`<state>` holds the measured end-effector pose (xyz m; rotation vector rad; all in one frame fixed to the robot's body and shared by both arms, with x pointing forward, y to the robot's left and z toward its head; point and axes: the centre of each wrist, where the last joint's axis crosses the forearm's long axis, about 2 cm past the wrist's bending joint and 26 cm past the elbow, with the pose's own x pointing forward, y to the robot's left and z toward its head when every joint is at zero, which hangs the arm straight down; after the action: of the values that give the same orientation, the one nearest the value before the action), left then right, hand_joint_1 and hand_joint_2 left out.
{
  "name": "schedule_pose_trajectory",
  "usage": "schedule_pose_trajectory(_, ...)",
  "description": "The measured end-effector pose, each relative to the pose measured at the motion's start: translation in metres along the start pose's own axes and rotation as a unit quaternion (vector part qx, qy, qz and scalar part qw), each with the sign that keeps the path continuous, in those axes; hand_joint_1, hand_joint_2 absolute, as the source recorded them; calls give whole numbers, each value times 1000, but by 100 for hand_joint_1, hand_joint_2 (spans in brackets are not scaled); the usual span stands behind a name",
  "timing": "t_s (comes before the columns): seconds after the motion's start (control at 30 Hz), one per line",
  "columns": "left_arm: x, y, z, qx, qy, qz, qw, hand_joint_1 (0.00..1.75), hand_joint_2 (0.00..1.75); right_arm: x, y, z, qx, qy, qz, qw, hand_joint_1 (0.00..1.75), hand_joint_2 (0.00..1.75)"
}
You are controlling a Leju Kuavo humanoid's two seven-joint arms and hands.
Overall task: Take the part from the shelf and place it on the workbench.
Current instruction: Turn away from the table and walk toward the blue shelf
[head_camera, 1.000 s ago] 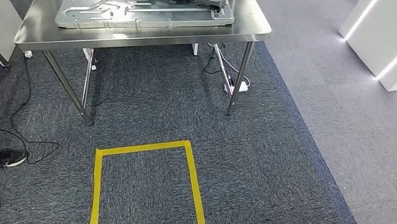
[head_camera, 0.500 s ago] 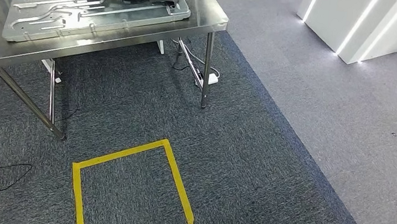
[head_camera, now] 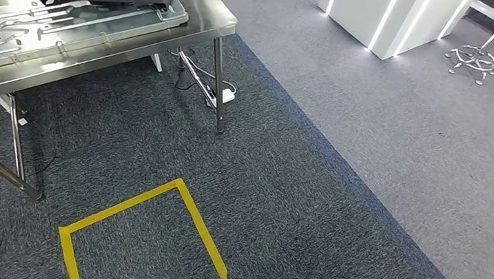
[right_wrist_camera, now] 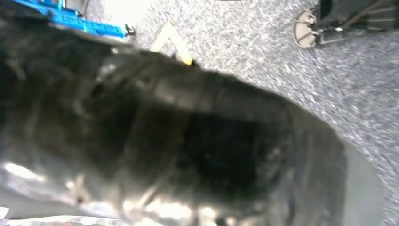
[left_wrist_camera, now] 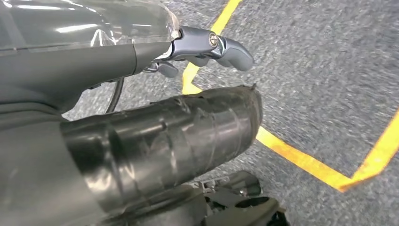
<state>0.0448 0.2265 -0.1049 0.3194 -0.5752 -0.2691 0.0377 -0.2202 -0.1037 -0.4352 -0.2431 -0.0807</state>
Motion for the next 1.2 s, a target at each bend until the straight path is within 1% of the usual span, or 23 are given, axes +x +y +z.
schedule_pose_trajectory(0.17, -1, 0, 1, 0, 0, 0, 1000, 0, 0, 1, 0, 0, 1, -2, 1, 1000, 0, 0)
schedule_pose_trajectory(0.53, 4, 1, -2, 2, -5, 1, 1000, 0, 0, 1, -2, -2, 1, -1, 2, 1000, 0, 0)
schedule_pose_trajectory(0.73, 0, 0, 0, 1, -1, 1, 1000, 0, 0, 1, -3, -2, 0, -1, 1, 1000, 0, 0)
schedule_pose_trajectory(1.03, 2, 2, -2, 4, -7, 3, 1000, 0, 0, -1, -2, -1, 1, 1, 2, 1000, 0, 0)
schedule_pose_trajectory(1.2, 0, 2, -1, 3, -3, 3, 1000, 0, 0, 1, -2, -2, 4, -2, 3, 1000, 0, 0)
